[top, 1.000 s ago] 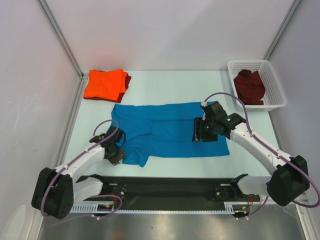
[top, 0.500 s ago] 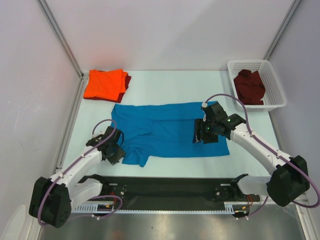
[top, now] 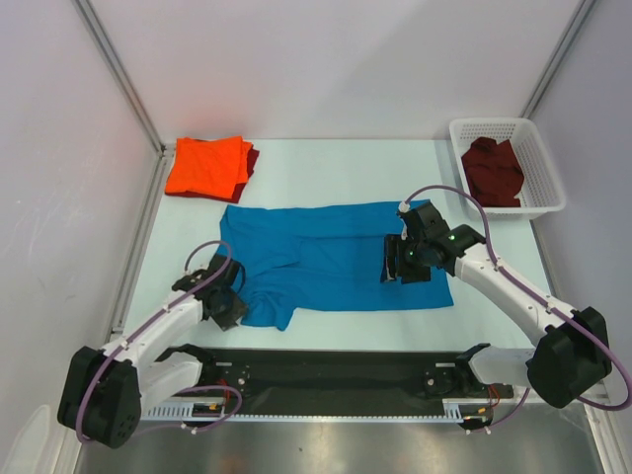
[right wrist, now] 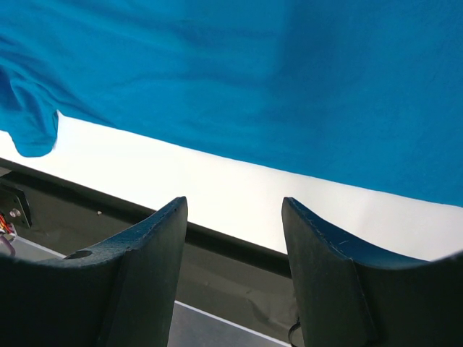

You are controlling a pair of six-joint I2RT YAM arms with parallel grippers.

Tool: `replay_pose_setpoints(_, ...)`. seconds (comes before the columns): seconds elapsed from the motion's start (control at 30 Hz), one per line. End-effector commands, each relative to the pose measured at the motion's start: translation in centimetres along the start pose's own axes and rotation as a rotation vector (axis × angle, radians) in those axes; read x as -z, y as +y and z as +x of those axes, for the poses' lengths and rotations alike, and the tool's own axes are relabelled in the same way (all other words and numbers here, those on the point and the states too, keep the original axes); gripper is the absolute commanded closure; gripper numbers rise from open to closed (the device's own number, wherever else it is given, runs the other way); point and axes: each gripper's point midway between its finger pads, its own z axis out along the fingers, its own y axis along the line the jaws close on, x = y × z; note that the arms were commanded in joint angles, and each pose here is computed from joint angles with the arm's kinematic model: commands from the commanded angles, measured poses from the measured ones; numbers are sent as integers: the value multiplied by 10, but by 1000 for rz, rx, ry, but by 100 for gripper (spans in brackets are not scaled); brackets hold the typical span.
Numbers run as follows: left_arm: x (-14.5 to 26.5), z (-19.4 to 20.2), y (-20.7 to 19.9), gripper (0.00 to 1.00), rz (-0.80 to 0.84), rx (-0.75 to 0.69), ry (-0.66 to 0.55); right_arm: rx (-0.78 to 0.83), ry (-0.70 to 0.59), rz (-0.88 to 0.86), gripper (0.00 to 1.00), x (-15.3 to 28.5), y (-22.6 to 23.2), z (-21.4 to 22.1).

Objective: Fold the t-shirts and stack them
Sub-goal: Fold the tshirt

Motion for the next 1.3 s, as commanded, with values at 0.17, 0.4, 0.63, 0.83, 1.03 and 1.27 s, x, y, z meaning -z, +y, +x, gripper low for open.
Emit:
replay_pose_setpoints(0.17, -6, 8, -3, 63, 11, -19, 30, -1, -23, -19, 39, 5, 5, -2)
replay_pose_setpoints(0.4, -6, 16, 2, 76, 38, 34, 40, -2, -32, -14, 39, 5, 4, -3)
replay_pose_setpoints(0.63, -1, 10, 6, 100, 17, 12, 16, -16, 12, 6, 39, 3, 1, 3)
replay_pose_setpoints(0.83, 14, 4, 2, 100, 47, 2, -5, -113, 68, 74, 41, 0, -24, 9)
replay_pose_setpoints(1.03, 37, 0, -18, 100, 190, -56, -22, -296, 79, 76, 44, -3, -62, 13)
replay_pose_setpoints(1.27, 50, -14, -26, 100, 219, -149, -84, -543, 68, 148, 47, -8, -108, 15)
